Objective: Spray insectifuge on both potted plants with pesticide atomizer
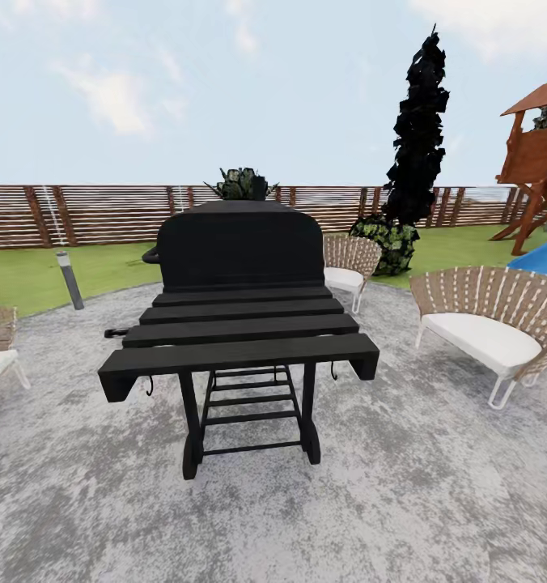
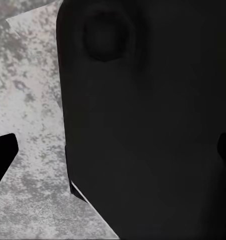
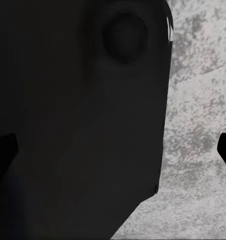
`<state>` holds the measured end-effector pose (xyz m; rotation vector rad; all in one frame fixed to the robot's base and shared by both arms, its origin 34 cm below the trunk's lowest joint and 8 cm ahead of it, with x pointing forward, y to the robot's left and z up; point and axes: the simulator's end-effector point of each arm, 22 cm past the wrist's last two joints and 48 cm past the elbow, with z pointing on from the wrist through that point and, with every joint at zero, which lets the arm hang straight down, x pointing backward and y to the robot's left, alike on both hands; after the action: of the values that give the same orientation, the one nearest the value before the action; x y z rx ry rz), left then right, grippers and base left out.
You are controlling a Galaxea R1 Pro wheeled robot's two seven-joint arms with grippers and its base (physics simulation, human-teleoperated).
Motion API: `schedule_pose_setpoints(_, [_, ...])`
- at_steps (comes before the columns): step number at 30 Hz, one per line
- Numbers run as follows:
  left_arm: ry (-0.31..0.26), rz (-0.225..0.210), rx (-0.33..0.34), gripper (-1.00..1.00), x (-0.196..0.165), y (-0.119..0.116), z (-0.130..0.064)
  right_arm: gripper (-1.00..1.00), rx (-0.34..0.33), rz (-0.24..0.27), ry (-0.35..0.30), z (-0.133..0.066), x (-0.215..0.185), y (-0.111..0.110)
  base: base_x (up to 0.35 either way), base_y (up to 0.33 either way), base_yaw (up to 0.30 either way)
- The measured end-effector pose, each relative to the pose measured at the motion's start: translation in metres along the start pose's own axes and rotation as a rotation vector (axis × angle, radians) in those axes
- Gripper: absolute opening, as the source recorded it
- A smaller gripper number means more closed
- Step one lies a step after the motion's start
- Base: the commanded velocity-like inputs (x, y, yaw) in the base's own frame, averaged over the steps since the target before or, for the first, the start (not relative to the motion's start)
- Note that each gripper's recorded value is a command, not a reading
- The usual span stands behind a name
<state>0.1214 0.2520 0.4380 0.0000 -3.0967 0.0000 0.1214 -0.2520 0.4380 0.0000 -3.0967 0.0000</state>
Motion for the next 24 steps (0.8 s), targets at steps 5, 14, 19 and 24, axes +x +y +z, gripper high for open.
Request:
schedule_pose_setpoints(5, [0.0,0.002,0.001,1.0,0.001,0.0,0.0,1.0,-0.026,-0.003,-0.081,-0.002,-0.04,0.022,0.0,0.0,0.0])
schedule_pose_setpoints(14, [-0.003,0.0,0.002,1.0,-0.001,-0.001,0.0,1.0,-0.019,-0.002,-0.081,-0.002,-0.043,0.017,0.0,0.0,0.0])
schedule_pose_setpoints(19, [-0.014,0.002,0.003,1.0,-0.006,-0.001,0.0,1.0,-0.013,0.0,-0.119,-0.003,-0.055,0.012,0.0,0.0,0.0])
schedule_pose_setpoints(24, [-0.067,0.008,-0.006,1.0,-0.026,0.006,-0.001,1.0,-0.006,-0.001,-0.176,-0.005,-0.074,0.006,0.0,0.0,0.0])
